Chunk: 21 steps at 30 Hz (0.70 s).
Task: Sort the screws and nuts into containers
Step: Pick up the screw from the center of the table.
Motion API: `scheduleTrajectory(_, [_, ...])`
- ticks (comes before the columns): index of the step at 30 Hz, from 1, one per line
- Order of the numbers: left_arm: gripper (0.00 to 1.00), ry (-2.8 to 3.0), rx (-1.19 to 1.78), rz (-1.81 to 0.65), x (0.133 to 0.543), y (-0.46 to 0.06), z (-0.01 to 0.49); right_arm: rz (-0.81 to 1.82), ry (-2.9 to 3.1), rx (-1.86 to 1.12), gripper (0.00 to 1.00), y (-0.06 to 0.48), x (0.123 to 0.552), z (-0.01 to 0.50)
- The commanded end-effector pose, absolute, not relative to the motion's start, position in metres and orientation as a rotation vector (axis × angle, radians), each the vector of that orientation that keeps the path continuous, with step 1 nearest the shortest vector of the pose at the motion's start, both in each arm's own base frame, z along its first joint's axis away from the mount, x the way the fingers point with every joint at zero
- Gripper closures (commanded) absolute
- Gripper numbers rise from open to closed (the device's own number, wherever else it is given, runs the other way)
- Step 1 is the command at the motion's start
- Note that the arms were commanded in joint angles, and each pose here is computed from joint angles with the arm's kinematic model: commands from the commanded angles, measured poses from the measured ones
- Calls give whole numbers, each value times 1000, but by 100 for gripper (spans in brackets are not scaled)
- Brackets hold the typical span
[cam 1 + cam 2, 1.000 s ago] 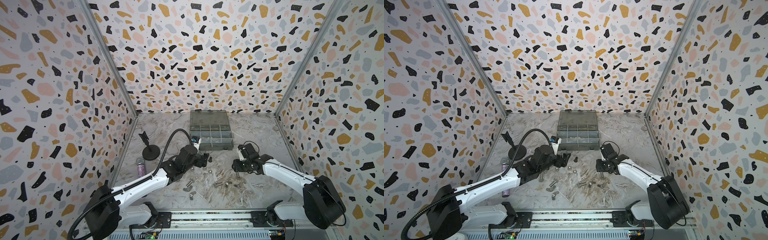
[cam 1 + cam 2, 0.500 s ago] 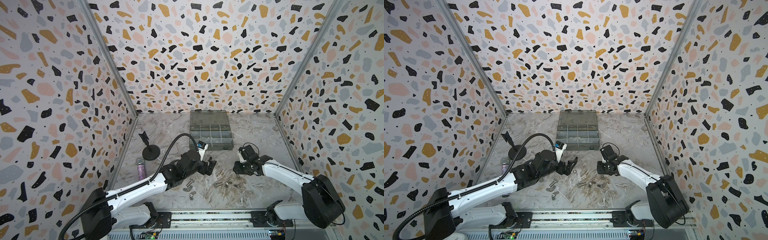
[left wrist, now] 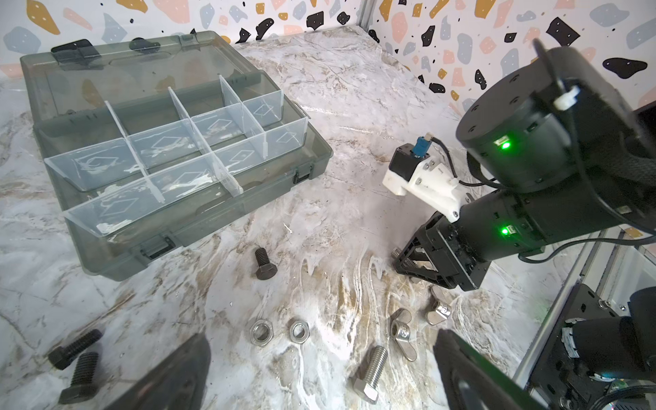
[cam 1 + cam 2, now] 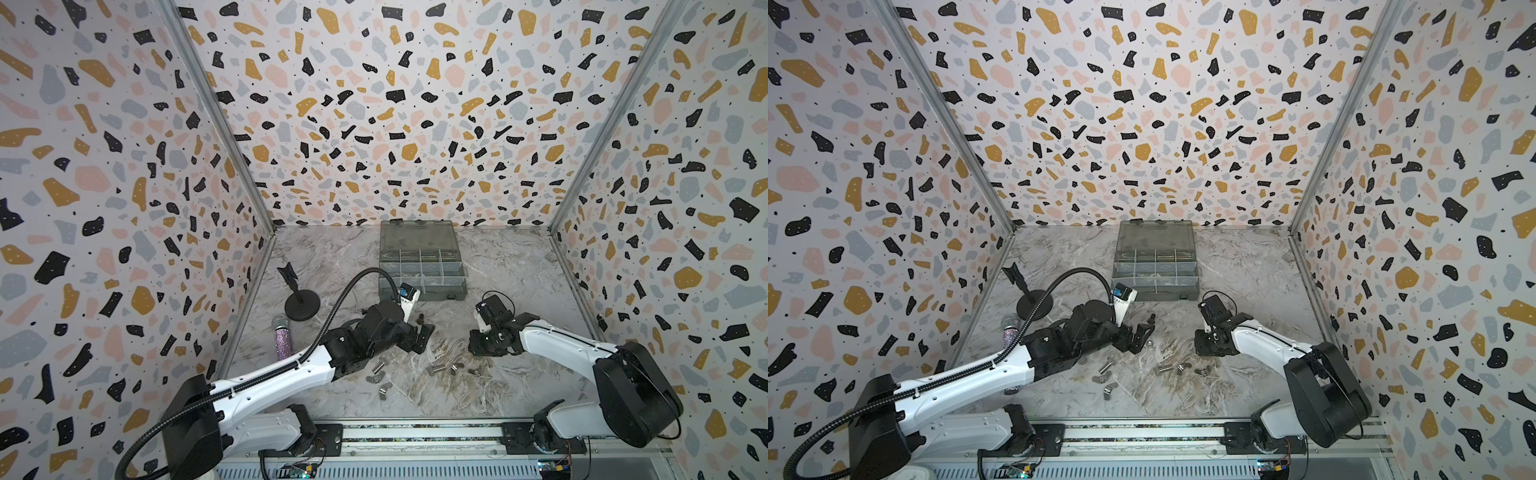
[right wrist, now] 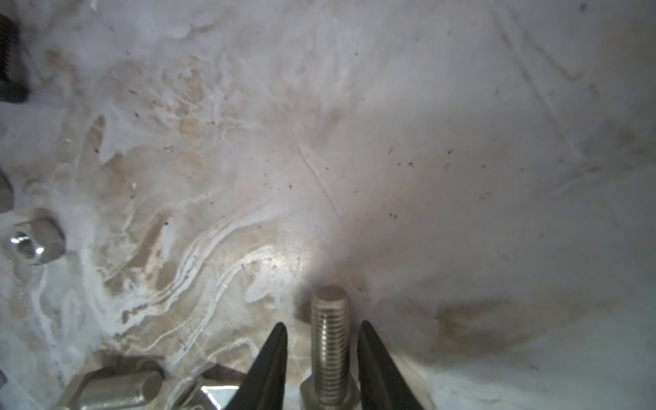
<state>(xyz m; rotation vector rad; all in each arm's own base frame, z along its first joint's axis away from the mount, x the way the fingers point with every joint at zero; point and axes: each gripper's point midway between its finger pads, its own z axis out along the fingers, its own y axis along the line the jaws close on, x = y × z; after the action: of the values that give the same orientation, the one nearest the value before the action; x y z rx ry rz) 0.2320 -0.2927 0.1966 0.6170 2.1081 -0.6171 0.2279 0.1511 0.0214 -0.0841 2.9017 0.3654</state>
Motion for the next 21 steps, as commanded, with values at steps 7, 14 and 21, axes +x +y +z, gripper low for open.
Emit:
scheduleTrajectory(7, [1, 2098, 633, -583, 233, -294, 202, 324, 2936, -101, 82, 148, 225, 15])
scheduleTrajectory(14, [0, 2113, 606, -544, 237, -289, 201, 322, 2899, -107, 89, 154, 241, 30])
scheduleTrajectory(21, [1, 2140, 555, -506, 243, -285, 196, 330, 2843, -127, 93, 166, 265, 52])
